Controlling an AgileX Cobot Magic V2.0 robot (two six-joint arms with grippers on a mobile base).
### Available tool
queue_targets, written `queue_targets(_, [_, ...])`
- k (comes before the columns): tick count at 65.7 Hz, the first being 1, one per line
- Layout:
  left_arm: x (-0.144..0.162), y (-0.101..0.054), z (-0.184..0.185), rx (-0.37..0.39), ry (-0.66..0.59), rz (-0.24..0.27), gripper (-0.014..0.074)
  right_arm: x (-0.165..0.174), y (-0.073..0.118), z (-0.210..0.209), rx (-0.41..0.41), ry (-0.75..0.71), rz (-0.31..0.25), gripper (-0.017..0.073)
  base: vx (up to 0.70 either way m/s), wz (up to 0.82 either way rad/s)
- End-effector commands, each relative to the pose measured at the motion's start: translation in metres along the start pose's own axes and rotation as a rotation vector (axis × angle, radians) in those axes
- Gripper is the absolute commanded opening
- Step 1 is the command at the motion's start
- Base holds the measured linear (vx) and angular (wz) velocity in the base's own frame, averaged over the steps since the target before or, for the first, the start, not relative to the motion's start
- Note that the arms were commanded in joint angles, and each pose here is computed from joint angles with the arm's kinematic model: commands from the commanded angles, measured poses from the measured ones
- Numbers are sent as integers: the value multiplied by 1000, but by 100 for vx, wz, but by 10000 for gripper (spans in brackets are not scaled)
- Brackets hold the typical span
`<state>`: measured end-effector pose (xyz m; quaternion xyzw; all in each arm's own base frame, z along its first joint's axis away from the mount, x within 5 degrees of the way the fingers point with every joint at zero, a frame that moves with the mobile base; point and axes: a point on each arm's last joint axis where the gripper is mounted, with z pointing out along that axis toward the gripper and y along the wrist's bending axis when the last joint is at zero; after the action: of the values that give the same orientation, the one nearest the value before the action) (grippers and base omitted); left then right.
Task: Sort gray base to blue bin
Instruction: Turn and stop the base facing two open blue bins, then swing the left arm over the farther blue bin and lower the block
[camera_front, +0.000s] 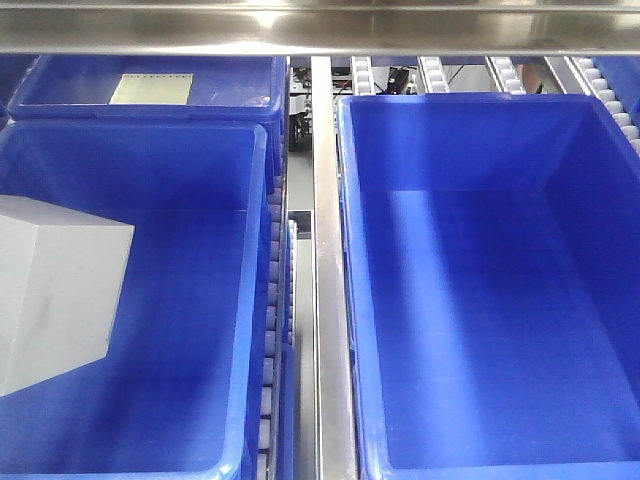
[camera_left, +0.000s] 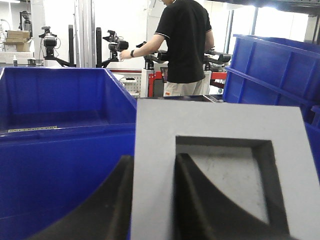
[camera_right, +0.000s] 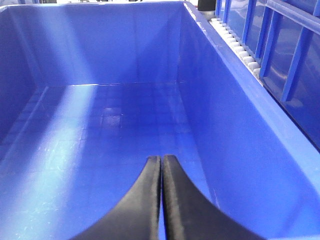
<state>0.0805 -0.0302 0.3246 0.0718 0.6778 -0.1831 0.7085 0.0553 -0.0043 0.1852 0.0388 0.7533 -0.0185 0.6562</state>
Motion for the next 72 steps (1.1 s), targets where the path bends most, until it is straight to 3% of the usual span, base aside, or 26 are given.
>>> queue_targets(1, [-20, -2, -1, 13, -141, -28, -6, -5, -1, 0, 9, -67, -16, -5, 0, 0])
queue_targets(18, [-20, -2, 6, 10, -118, -26, -6, -5, -1, 0, 9, -67, -16, -5, 0, 0])
queue_targets(39, [-30, -7, 40, 25, -68, -28, -6, -5, -1, 0, 9, -67, -16, -5, 0, 0])
queue_targets(50, [-26, -25, 61, 141, -49, -38, -6, -5, -1, 0, 9, -67, -16, -5, 0, 0])
queue_targets(59, [-18, -48, 80, 263, -88, -54, -6, -6, -1, 0, 9, -68, -16, -5, 0, 0])
queue_targets(72, [0, -92, 103, 464, -163, 24, -6, -6, -1, 0, 9, -68, -16, -5, 0, 0])
